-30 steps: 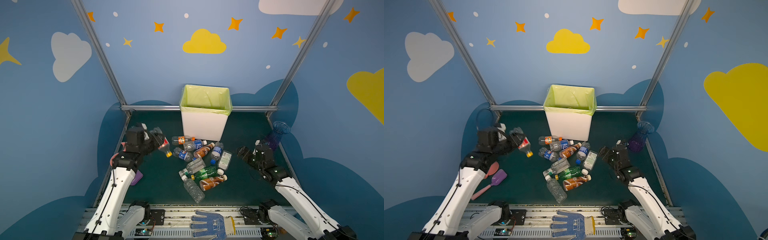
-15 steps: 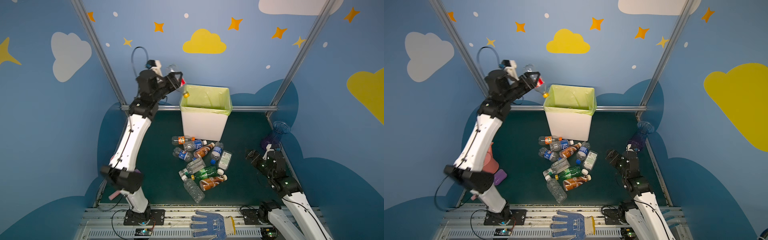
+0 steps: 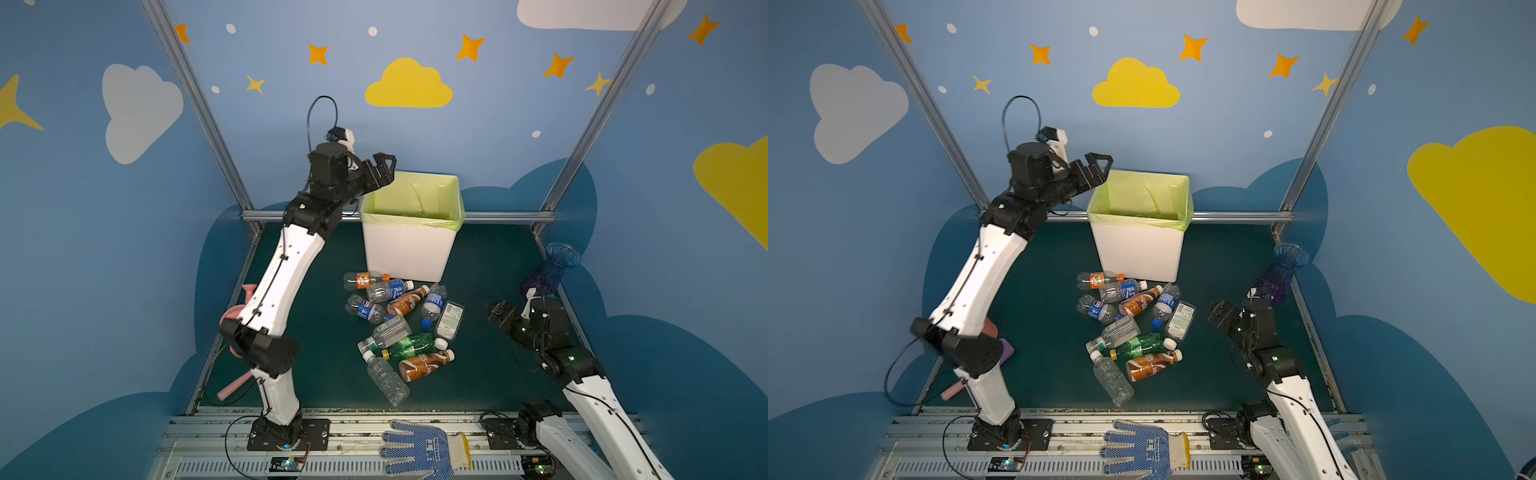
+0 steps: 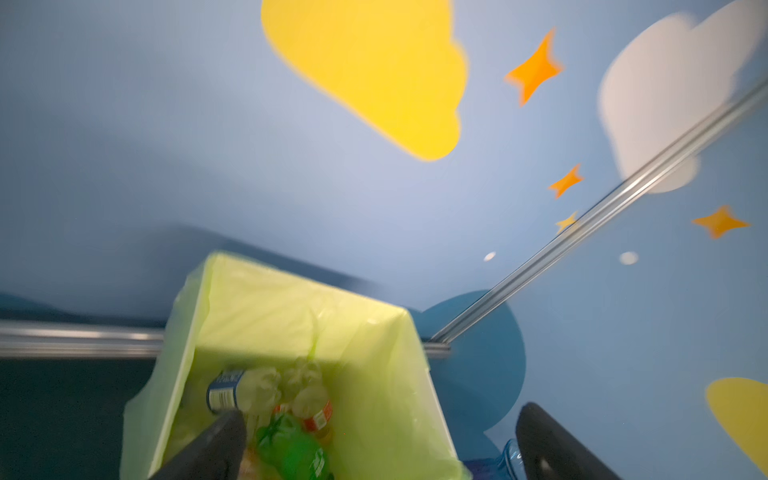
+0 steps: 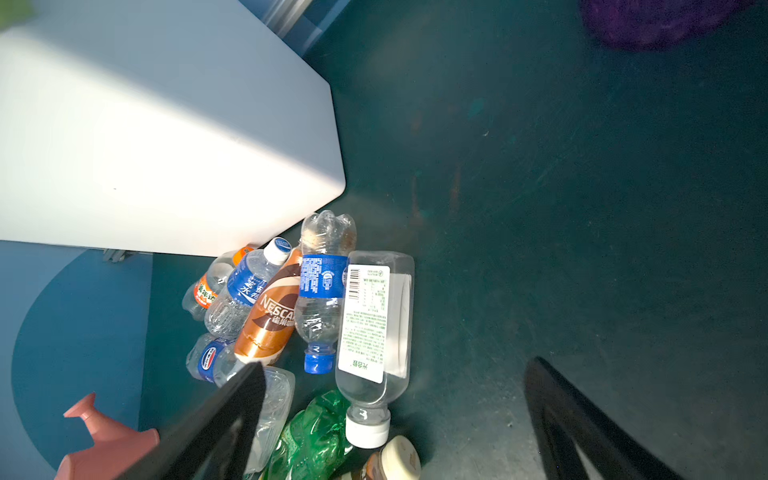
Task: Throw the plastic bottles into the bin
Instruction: 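Swing the left gripper over the bin and open it, then return the left arm to the pile while the right gripper reaches a square bottle, then close the right gripper around the clear square green-labelled bottle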
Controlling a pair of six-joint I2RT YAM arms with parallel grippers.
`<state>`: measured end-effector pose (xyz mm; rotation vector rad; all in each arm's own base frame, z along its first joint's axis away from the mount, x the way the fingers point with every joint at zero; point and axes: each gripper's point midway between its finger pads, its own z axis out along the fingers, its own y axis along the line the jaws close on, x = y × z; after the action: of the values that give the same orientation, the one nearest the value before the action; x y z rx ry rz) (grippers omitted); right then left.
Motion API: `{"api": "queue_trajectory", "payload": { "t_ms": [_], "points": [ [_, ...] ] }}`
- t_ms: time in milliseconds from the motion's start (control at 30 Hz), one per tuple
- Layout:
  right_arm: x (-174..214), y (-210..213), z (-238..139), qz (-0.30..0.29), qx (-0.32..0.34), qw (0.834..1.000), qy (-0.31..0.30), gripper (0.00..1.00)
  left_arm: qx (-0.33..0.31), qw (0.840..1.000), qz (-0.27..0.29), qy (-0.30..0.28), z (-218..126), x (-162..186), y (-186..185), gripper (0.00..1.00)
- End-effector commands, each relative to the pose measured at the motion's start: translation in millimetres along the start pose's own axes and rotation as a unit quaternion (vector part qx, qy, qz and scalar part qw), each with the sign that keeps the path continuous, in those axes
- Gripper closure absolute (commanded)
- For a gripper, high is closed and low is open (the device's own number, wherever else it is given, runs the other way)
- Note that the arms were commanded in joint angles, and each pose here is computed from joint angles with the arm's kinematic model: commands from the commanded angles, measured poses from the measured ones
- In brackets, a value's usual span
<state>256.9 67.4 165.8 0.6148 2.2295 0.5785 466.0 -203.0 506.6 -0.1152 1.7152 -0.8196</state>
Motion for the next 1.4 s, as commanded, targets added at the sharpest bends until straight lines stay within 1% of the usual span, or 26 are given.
{"api": "queue_trajectory", "payload": {
  "t_ms": [0, 67, 267, 400, 500, 633, 833, 967, 1133, 1267, 1333, 1367],
  "points": [
    [14.5, -1.5, 13.8, 0.015, 0.004, 0.999, 0.033, 0.05, 0.012, 0.997, 0.042, -0.066, -34.0, -20.2, -8.0, 0.0],
    [18.0, 2.1, 20.1, 0.007, 0.013, 0.999, 0.042, 0.04, -0.004, 0.998, 0.044, -0.051, -44.8, -1.6, 6.3, 0.0],
    [30.8, 21.8, 43.0, -0.039, 0.06, 0.994, 0.08, 0.04, -0.095, 0.995, 0.033, 0.005, -78.2, 80.9, 80.7, 0.0],
    [45.3, 26.3, 62.3, -0.062, 0.098, 0.986, 0.119, 0.03, -0.167, 0.984, 0.011, 0.053, -106.4, 137.5, 141.8, 0.0],
    [54.0, 31.1, 73.4, -0.08, 0.118, 0.98, 0.14, 0.03, -0.219, 0.973, -0.016, 0.074, -131.8, 167.8, 185.1, 0.0],
    [61.9, 33.7, 84.5, -0.103, 0.144, 0.972, 0.157, 0.02, -0.259, 0.96, -0.052, 0.09, -162.7, 198.6, 225.6, 0.0],
    [73.0, 37.8, 97.1, -0.124, 0.162, 0.963, 0.178, 0.02, -0.291, 0.949, -0.078, 0.094, -189.3, 220.8, 254.2, 0.0],
    [79.7, 34.6, 105.5, -0.134, 0.181, 0.956, 0.189, 0.02, -0.302, 0.944, -0.094, 0.095, -195.2, 227.2, 261.6, 0.0],
    [85.0, 33.6, 118.8, -0.141, 0.192, 0.95, 0.202, 0.05, -0.308, 0.942, -0.092, 0.101, -198.5, 233.5, 266.1, 0.0],
    [88.4, 28.2, 123.4, -0.15, 0.214, 0.942, 0.213, 0.09, -0.308, 0.941, -0.095, 0.101, -198.6, 233.8, 266.8, 0.0],
    [86.1, 21.8, 123.6, -0.158, 0.231, 0.937, 0.209, 0.15, -0.311, 0.94, -0.097, 0.1, -199.3, 233.4, 268.6, 0.0],
    [84.8, 18.9, 123.5, -0.159, 0.237, 0.936, 0.207, 0.17, -0.312, 0.94, -0.097, 0.099, -199.2, 233.1, 269.0, 0.0]
  ]
}}
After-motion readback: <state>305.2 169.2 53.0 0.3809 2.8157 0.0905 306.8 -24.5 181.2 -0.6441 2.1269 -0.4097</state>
